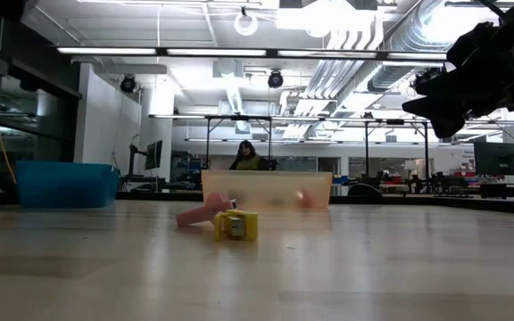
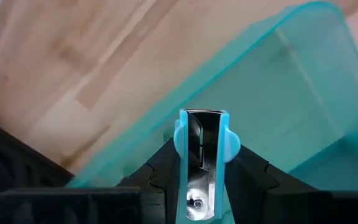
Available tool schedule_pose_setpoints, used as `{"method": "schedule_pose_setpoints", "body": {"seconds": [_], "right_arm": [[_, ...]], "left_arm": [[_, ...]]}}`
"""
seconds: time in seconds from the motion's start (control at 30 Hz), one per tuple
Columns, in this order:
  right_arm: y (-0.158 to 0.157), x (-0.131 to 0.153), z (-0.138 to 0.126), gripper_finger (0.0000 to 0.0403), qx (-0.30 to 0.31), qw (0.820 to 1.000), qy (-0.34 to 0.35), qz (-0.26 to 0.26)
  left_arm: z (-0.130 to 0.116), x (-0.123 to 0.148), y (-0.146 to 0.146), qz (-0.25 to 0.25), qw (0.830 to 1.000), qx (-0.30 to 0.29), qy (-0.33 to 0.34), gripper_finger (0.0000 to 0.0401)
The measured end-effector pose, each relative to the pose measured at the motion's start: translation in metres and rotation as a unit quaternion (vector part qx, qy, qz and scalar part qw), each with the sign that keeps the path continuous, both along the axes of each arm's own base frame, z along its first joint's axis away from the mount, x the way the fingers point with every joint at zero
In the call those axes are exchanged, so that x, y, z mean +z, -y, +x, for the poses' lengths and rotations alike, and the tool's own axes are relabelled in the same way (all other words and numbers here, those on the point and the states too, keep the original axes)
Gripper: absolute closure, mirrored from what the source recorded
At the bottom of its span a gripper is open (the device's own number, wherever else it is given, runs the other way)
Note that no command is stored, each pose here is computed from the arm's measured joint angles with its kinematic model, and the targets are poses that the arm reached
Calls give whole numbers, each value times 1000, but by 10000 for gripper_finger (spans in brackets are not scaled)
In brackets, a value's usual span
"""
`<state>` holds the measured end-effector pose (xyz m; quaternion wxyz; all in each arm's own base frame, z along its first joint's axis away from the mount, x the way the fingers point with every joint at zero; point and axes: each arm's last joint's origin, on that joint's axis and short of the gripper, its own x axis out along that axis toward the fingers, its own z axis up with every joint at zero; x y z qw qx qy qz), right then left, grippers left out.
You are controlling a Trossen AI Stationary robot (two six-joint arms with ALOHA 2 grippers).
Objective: Pick and place Stapler, Stapler remover, tape
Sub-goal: Put the green staple remover into the green bin
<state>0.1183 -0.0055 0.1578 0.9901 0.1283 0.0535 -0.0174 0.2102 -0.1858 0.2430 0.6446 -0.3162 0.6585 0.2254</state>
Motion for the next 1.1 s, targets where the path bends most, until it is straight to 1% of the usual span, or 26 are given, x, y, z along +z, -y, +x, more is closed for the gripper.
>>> {"method": "schedule_pose_setpoints", "body": {"seconds": [0.1,0.33,0.47,0.63,0.9,1.0,1.1], "right_arm": [[0,0,0,214,0,1000,0,0],[0,0,0,214,0,1000,0,0],[0,0,0,214,0,1000,0,0],[0,0,0,214,0,1000,0,0],[0,0,0,214,0,1000,0,0],[0,0,0,214,0,1000,0,0],[0,0,0,214,0,1000,0,0]], "left_arm": [[1,-8,10,1,1000,22,-4,309],[14,-29,28,-16,1000,19,11,309],[18,-39,32,-13,1000,20,7,309],[22,-52,36,-8,1000,16,-14,309],[24,-61,39,-13,1000,12,-25,307],[25,-61,39,-7,1000,13,-19,291],[25,-61,39,-4,1000,14,-12,259]]}}
